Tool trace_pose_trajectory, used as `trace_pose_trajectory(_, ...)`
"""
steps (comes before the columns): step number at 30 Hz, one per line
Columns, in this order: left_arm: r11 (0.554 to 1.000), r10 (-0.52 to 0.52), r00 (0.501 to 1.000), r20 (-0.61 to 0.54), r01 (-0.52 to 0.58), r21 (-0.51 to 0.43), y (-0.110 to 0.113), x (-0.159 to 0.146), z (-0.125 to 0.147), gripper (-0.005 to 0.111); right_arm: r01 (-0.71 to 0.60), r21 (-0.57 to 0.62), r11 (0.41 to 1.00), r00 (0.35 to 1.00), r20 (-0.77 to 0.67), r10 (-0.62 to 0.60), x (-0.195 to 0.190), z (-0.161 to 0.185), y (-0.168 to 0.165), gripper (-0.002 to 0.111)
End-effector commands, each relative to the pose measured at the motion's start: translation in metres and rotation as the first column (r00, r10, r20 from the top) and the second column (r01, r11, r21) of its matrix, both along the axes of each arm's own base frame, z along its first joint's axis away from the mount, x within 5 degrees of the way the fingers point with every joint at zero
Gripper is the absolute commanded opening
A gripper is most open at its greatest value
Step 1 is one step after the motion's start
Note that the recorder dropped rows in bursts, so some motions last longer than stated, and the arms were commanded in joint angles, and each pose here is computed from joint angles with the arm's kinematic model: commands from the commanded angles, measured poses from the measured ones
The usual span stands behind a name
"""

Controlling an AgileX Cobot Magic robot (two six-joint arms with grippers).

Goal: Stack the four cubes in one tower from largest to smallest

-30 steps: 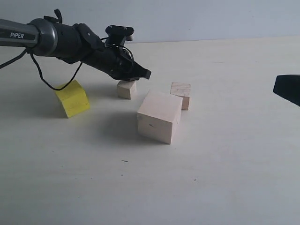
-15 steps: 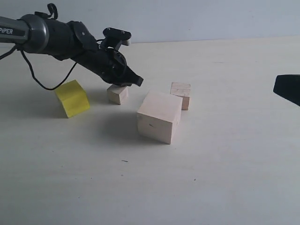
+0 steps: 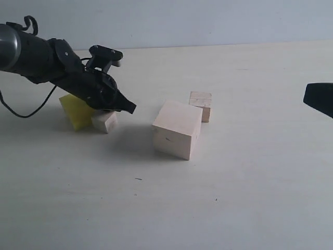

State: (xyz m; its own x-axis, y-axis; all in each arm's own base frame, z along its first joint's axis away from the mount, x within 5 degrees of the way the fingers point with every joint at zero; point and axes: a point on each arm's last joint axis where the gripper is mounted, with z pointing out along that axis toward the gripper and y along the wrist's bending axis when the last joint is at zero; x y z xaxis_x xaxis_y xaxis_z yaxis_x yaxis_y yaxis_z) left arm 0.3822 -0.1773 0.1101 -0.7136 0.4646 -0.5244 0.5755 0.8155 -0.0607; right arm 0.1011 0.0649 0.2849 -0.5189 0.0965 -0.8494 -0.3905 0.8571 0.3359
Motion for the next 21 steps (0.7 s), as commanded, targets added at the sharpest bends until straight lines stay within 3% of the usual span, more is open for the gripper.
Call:
trace_pose_trajectory(1, 1.000, 0.020, 1.000, 0.011, -0.020, 0.019, 0.012, -0.007, 0.000, 0.000, -0.002, 0.005, 1.000, 1.000, 0.013, 0.002, 0.000, 0.003, 0.000, 0.000)
trace_pose_trajectory(7, 0.997, 0.075, 0.997, 0.005, -0.075, 0.034, 0.033, -0.010, -0.005, 0.000, -0.005, 0.011, 1.000, 0.999, -0.031, 0.006, -0.002, 0.000, 0.001, 0.000)
trace_pose_trajectory(12, 0.993, 0.116, 0.993, 0.033, -0.117, 0.024, 0.047, -0.009, 0.006, 0.000, -0.007, 0.007, 1.000, 0.999, -0.038, 0.007, -0.002, 0.000, 0.001, 0.000)
trace_pose_trajectory(21, 0.997, 0.070, 0.991, 0.115, -0.065, -0.045, 0.018, -0.022, 0.047, 0.000, 0.006, 0.021, 1.000, 0.999, -0.044, -0.005, 0.000, -0.001, 0.002, 0.000)
